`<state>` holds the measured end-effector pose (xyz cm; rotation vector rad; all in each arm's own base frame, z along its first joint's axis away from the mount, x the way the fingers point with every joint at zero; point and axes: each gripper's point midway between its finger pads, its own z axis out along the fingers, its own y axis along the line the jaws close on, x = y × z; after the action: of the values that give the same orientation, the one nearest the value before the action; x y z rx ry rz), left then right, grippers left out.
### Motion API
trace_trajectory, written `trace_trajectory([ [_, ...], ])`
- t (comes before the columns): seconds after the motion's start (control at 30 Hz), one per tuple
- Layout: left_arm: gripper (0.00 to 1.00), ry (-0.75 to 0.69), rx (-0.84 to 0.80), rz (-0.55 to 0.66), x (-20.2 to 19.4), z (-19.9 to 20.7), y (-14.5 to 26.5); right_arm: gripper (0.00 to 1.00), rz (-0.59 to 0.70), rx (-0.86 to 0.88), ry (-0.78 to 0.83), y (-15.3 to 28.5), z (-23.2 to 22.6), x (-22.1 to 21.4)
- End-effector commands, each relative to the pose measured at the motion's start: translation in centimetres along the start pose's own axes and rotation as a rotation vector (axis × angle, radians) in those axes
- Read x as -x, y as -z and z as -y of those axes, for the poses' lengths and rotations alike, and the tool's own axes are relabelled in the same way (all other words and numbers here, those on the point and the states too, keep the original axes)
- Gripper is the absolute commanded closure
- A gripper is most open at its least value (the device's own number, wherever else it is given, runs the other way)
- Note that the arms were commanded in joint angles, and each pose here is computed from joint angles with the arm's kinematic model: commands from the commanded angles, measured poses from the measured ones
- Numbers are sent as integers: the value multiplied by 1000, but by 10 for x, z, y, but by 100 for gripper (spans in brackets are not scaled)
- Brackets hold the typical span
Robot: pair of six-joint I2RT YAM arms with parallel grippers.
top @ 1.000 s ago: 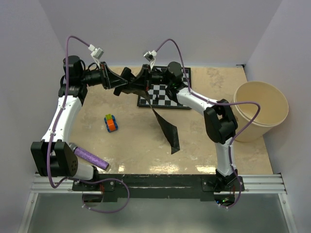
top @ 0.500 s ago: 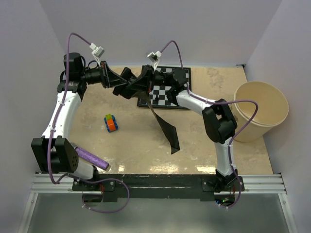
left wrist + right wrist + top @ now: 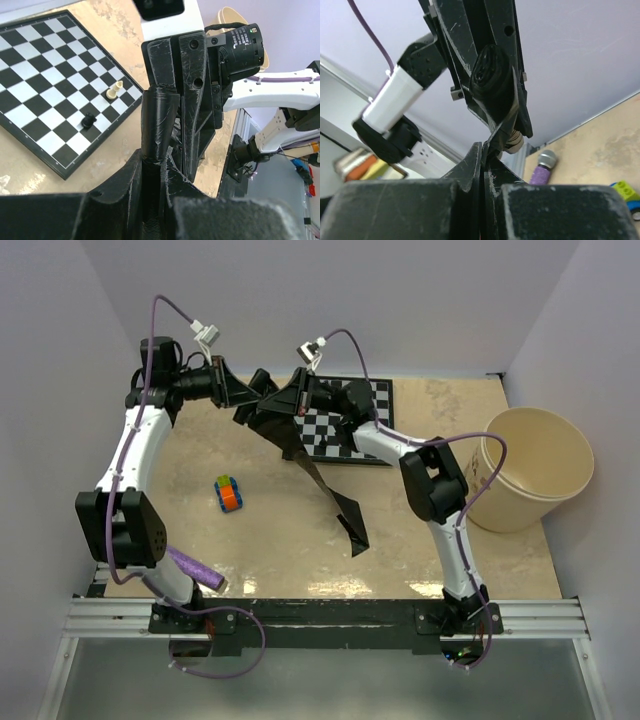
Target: Put the trash bags into the trash bin
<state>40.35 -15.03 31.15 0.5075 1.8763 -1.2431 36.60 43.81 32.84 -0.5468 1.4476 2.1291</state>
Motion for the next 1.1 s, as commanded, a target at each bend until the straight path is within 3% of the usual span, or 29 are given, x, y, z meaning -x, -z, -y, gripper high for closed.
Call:
trace_trajectory([
  [0.0,100,-60,137,48,16,-55,1,100,52,653,593,8,-211,-7],
  [0.27,100,-20,-49,38,22,-44,-2,100,56,828,777,19,-271,-9],
  [0.37,100,112,-255,-10,6,-21,8,100,60,862,839,25,-291,-9],
  [0.47,100,183,-326,-50,0,-5,16,100,62,868,865,28,-296,-7],
  [0.6,100,188,-258,0,7,-15,26,100,81,877,882,29,-316,1],
  [0.73,100,246,-87,60,-2,-59,32,100,126,886,952,30,-350,14],
  [0.9,100,268,-70,66,-3,-74,28,100,128,931,940,33,-358,6],
  [1.0,100,192,-69,90,17,-66,30,100,62,876,952,16,-337,-12],
  [1.07,100,120,-48,119,41,-52,36,100,6,707,927,-1,-290,-11],
])
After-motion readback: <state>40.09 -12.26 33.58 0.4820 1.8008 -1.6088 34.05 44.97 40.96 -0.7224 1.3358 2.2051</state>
